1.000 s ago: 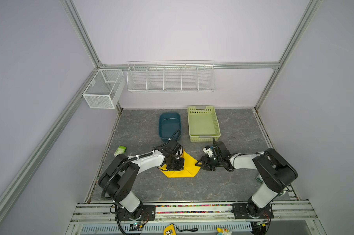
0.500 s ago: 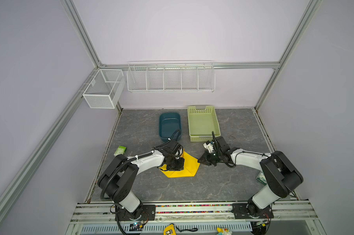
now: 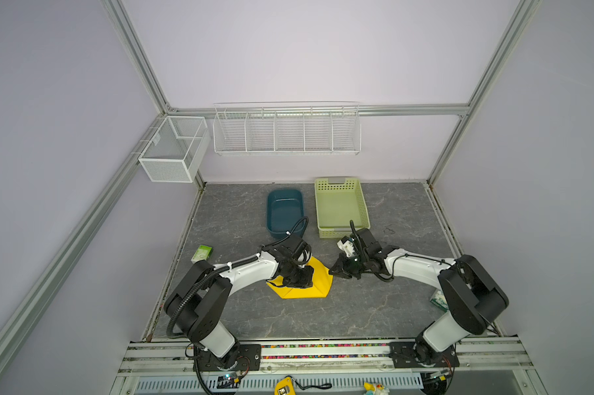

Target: Place the utensils on the paper napkin and roll it up

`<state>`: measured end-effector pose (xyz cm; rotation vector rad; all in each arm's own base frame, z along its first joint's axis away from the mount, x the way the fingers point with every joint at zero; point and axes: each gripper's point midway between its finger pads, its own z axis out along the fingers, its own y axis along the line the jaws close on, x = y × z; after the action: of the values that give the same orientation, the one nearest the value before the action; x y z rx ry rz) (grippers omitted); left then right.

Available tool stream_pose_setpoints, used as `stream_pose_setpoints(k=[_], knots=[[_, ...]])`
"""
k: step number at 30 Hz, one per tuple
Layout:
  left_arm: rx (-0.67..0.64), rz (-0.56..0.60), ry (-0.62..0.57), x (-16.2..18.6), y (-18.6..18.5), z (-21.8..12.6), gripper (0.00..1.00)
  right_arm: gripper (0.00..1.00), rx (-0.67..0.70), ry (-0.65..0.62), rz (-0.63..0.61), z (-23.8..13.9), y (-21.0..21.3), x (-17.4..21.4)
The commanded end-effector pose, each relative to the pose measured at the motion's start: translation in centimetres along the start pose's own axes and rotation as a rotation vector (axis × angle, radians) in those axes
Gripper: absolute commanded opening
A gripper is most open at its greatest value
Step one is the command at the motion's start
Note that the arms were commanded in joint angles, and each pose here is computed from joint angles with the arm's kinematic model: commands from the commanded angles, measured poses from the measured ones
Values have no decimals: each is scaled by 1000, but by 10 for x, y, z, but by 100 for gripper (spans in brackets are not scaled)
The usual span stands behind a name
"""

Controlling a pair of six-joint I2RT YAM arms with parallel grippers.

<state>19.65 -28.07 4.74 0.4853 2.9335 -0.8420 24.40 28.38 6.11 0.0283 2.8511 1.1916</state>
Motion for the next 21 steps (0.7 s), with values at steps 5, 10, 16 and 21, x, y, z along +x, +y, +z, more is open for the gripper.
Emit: stream_pose_setpoints(k=[5, 10, 16, 21], knots=[[-40, 22, 55, 12, 6, 8, 0, 7, 9, -9, -18, -6, 6, -3], [-62, 24, 57, 12, 10, 8, 0, 7, 11, -7, -16, -5, 5, -3], [-81, 31, 77, 14, 15, 14, 0, 7, 12, -4, -16, -5, 7, -4], [-98, 27, 87, 14, 20, 18, 0, 7, 3, -2, -15, -7, 13, -5]])
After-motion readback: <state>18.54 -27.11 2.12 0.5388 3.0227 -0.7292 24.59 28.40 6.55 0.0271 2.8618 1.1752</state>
